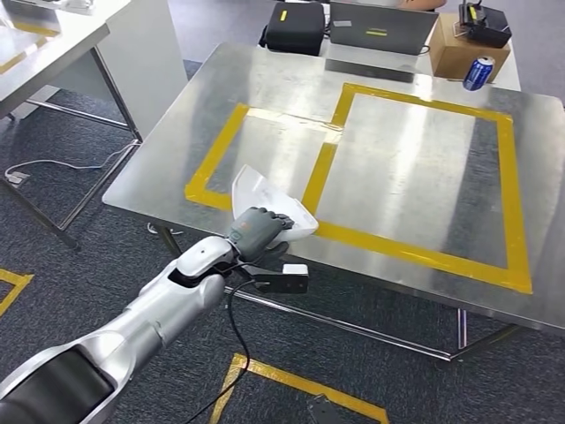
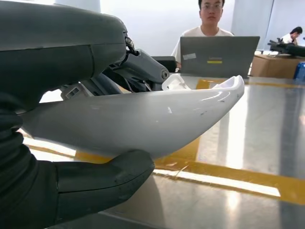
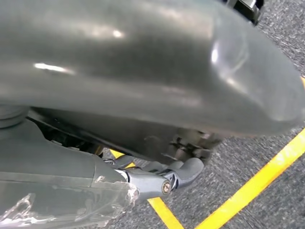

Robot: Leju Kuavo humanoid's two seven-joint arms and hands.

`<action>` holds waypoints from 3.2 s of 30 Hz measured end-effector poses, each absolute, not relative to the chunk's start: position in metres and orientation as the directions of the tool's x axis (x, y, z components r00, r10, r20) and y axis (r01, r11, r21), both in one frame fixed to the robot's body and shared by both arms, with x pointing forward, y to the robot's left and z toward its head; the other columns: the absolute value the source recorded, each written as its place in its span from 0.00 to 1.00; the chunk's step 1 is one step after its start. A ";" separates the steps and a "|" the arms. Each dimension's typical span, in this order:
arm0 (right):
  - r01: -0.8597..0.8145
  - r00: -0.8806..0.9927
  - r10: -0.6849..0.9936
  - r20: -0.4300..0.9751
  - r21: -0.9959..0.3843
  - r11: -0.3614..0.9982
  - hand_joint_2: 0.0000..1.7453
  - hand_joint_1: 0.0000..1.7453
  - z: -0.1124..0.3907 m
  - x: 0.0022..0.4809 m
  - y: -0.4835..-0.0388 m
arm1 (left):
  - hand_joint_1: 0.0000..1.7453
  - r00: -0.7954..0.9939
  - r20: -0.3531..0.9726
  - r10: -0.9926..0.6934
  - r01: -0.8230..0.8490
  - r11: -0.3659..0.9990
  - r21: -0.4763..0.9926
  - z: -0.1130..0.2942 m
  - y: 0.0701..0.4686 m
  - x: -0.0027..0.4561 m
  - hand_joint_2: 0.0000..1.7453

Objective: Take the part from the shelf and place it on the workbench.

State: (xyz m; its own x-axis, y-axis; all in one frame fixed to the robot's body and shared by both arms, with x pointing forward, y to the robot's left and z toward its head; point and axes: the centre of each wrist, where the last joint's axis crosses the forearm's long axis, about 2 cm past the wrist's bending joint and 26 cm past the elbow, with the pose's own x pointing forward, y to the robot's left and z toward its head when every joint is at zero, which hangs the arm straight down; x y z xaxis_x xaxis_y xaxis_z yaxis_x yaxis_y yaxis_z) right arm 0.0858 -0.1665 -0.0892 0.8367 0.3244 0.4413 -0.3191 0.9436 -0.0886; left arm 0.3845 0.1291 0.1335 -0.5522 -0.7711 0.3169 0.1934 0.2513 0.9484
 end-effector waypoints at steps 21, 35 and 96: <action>-0.292 0.861 0.274 0.428 -0.025 0.956 0.00 0.00 -0.089 0.084 -0.164 | 1.00 -0.435 0.219 -0.874 0.185 0.151 0.971 0.153 0.137 0.410 1.00; -0.291 0.864 0.271 0.424 -0.017 0.956 0.00 0.00 -0.090 0.082 -0.165 | 1.00 -0.361 0.215 -0.907 0.192 0.154 0.969 0.161 0.146 0.421 1.00; -0.269 0.884 0.254 0.393 -0.019 0.963 0.00 0.00 -0.092 0.074 -0.169 | 1.00 -0.344 0.386 -0.856 0.261 0.308 0.915 0.151 0.146 0.416 1.00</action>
